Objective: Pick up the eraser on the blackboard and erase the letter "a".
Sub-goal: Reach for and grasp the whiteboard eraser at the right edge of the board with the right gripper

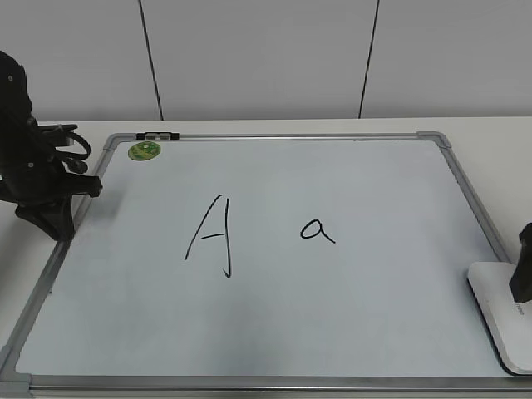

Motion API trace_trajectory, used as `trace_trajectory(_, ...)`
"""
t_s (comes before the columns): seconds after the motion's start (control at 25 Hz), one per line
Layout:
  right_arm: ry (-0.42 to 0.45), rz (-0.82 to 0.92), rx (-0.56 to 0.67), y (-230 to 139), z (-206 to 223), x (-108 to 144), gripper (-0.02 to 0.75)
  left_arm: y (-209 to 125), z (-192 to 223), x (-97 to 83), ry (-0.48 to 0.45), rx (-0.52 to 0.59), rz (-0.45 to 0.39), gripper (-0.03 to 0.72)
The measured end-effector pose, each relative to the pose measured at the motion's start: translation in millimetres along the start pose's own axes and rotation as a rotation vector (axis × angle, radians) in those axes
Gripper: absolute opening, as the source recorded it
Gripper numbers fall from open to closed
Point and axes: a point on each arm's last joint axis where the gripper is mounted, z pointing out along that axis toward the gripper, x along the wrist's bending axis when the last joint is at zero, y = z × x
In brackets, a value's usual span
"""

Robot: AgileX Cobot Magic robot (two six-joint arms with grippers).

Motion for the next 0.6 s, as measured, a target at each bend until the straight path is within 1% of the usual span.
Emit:
trace_trajectory(0.28, -0.004, 0.021, 0.036, 15, 30, -3, 0.670, 0, 0, -0.2, -0.002, 0.000, 0.001, 0.041)
trace_trajectory(0.6, -0.010, 0.032, 0.068, 23, 54, -6, 0.664, 0, 0, -0.2, -0.002, 0.000, 0.002, 0.041)
